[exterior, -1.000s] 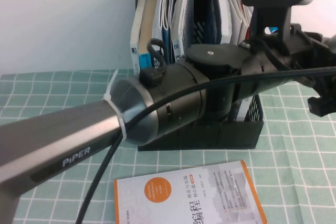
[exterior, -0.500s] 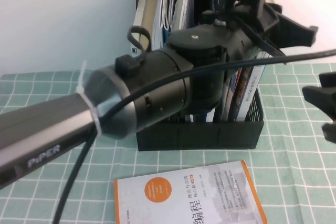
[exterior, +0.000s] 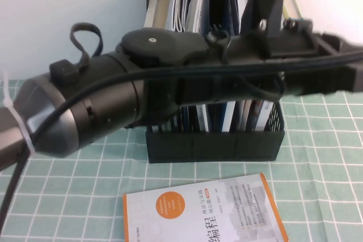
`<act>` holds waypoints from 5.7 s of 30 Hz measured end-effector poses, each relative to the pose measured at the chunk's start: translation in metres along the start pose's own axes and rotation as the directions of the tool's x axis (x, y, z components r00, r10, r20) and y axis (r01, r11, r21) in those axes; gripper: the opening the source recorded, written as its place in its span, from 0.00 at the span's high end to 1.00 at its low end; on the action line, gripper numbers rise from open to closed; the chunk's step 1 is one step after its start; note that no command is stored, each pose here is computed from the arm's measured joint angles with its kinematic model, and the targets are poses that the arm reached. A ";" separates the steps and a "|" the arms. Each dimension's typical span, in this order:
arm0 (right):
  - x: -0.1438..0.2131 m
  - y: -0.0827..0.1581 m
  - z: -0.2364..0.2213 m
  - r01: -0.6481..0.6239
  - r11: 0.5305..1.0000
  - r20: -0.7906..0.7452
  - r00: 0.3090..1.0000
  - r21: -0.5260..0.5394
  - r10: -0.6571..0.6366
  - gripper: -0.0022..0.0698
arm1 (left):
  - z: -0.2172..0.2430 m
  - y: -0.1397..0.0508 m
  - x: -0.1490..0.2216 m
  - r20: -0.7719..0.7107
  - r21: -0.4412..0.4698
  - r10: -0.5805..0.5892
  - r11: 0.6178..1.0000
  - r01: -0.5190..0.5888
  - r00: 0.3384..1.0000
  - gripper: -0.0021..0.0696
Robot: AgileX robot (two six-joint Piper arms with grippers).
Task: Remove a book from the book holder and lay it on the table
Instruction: Hold the bookshelf, then pick up the right side book from the book shelf, then place the picked book on the book
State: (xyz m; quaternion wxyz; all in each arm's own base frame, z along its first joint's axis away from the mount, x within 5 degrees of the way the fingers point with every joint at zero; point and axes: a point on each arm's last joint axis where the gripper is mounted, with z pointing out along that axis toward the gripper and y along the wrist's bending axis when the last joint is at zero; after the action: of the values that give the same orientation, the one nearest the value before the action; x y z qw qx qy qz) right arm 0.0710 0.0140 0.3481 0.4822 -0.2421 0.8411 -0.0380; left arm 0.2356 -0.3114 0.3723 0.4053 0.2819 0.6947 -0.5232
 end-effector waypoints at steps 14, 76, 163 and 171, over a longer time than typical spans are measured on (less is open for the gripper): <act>0.041 0.002 -0.040 -0.169 0.978 0.279 0.951 0.118 0.131 0.89 | -0.015 0.055 0.024 -0.298 -0.248 -0.068 0.969 -0.009 0.952 0.97; -0.056 0.031 0.270 -0.190 0.961 0.509 0.818 -0.202 0.268 0.36 | -0.002 0.122 -0.017 -0.092 -0.501 -0.151 0.861 0.085 0.984 0.98; -0.135 0.042 0.032 0.738 0.671 0.893 0.252 0.071 -0.372 0.67 | -0.202 -0.025 -0.015 -0.095 -0.548 0.222 0.802 -0.237 0.970 0.97; -0.125 0.058 0.029 0.790 0.603 0.916 0.317 -0.110 -0.248 0.67 | -0.224 -0.018 0.036 0.107 -0.565 0.123 0.824 -0.042 0.987 0.97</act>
State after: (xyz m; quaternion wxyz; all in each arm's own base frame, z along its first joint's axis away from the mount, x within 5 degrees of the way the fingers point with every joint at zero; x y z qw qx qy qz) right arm 0.1259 0.1258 0.4139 0.6827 -0.6272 0.3381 0.1618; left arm 0.1420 -0.1035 0.3781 0.5394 0.1434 0.7749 -0.2966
